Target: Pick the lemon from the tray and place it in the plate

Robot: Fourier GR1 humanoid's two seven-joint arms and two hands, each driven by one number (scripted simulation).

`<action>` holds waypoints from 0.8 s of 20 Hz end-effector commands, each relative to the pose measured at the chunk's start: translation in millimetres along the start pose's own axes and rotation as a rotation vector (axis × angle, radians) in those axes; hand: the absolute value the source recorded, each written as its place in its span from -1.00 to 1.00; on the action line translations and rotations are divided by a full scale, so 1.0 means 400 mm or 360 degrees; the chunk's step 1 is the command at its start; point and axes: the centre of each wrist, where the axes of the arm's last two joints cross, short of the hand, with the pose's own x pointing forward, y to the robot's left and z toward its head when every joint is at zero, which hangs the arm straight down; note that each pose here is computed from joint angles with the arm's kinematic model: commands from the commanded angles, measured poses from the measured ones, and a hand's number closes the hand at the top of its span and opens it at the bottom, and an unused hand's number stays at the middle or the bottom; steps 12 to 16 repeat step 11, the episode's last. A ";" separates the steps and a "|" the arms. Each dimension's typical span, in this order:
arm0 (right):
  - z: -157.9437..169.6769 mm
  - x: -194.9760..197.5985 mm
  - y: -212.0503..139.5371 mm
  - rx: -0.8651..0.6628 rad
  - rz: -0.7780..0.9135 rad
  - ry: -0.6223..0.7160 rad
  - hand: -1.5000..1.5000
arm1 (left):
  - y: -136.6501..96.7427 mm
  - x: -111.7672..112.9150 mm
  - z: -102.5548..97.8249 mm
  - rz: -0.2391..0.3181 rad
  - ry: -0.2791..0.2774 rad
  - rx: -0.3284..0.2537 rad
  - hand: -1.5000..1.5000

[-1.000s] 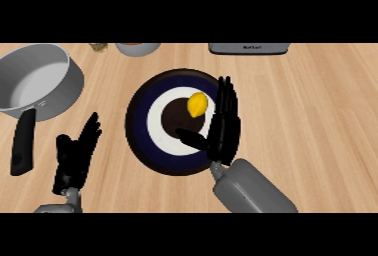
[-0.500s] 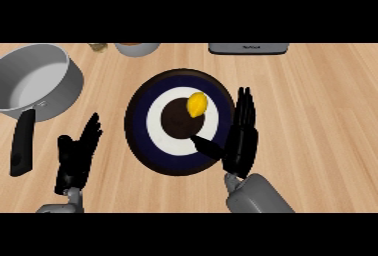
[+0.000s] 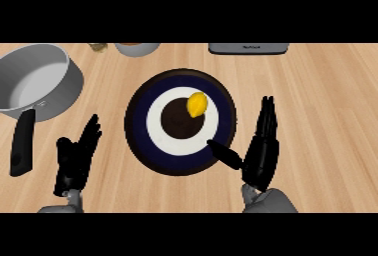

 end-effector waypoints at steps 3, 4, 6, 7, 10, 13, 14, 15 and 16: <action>-0.016 -0.036 -0.070 -0.0123 0.0065 0.0039 -1.00 | 0.023 -0.018 -0.018 0.0016 -0.0003 -0.0019 0.00; 0.017 -0.049 -0.068 -0.0105 0.0056 0.0033 -1.00 | 0.013 0.056 -0.060 -0.0009 0.0000 0.0005 0.00; -0.054 -0.092 -0.053 -0.0142 0.0072 0.0054 -1.00 | -0.023 -0.031 -0.017 -0.0001 -0.0020 -0.0004 0.00; -0.022 -0.051 -0.058 -0.0103 0.0066 0.0059 -1.00 | -0.023 -0.019 -0.008 0.0004 -0.0002 0.0007 0.00; 0.027 -0.086 -0.124 -0.0143 0.0106 0.0074 -1.00 | 0.003 0.035 -0.042 0.0019 -0.0003 0.0017 0.00; -0.006 -0.061 -0.140 -0.0141 0.0128 0.0068 -1.00 | 0.005 0.016 0.032 0.0007 0.0022 0.0007 0.00; -0.006 -0.061 -0.140 -0.0141 0.0128 0.0068 -1.00 | 0.005 0.016 0.032 0.0007 0.0022 0.0007 0.00; -0.006 -0.061 -0.140 -0.0141 0.0128 0.0068 -1.00 | 0.005 0.016 0.032 0.0007 0.0022 0.0007 0.00; -0.006 -0.061 -0.140 -0.0141 0.0128 0.0068 -1.00 | 0.005 0.016 0.032 0.0007 0.0022 0.0007 0.00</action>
